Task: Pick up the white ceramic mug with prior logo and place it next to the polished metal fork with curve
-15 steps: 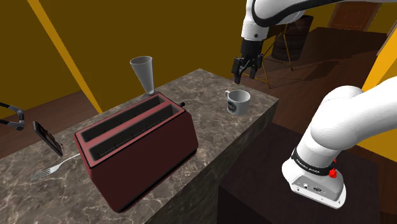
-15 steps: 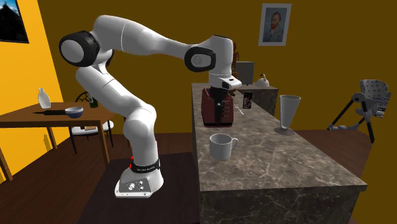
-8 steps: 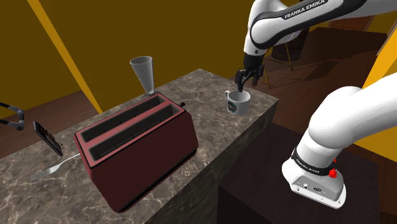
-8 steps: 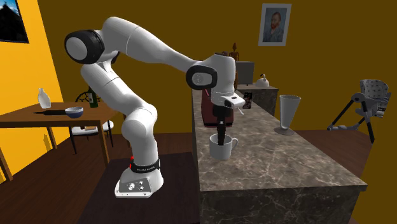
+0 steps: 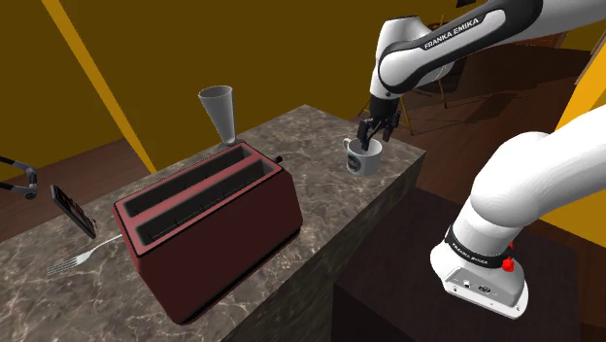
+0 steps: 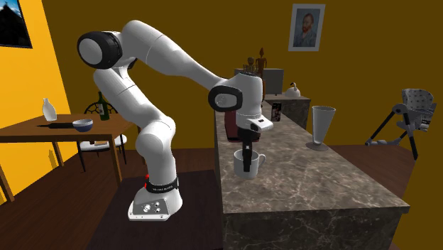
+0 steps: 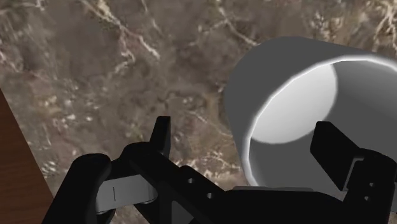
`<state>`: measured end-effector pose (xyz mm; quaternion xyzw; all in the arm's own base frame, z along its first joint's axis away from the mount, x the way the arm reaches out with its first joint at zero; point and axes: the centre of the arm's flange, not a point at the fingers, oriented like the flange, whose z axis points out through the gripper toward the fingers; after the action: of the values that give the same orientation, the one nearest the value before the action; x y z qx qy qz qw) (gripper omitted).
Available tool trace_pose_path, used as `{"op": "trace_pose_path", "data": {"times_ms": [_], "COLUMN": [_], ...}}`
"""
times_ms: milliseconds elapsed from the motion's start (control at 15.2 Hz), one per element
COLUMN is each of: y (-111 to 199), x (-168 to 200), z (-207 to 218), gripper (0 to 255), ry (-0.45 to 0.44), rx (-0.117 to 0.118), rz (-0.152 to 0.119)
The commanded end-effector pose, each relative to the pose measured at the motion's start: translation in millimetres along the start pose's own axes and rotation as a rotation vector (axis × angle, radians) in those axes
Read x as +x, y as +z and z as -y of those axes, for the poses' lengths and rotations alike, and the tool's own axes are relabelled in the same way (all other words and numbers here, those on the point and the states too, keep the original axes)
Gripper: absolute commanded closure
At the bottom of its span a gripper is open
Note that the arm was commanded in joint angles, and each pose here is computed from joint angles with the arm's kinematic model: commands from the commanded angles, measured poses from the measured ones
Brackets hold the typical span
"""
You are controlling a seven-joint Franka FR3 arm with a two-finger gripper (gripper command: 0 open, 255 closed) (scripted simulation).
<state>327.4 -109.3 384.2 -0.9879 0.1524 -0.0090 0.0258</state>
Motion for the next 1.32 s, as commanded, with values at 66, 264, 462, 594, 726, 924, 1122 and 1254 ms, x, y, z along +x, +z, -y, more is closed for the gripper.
{"op": "trace_pose_path", "data": {"times_ms": [66, 264, 462, 594, 726, 924, 1122, 1254], "y": [2, 2, 2, 2, 2, 2, -9, -19], "x": [0, 0, 0, 0, 0, 0, 0, 0], "z": [0, 0, 0, 0, 0, 0, 0, 1], "gripper": [0, 0, 255, 255, 255, 255, 255, 255], "ry": [0.0, 0.0, 0.0, 0.0, 0.0, 0.0, 0.0, 0.0], "rx": [0.0, 0.0, 0.0, 0.0, 0.0, 0.0, 0.0, 0.0], "rz": [-0.001, -0.001, -0.001, -0.001, -0.001, -0.001, -0.001, -0.001]}}
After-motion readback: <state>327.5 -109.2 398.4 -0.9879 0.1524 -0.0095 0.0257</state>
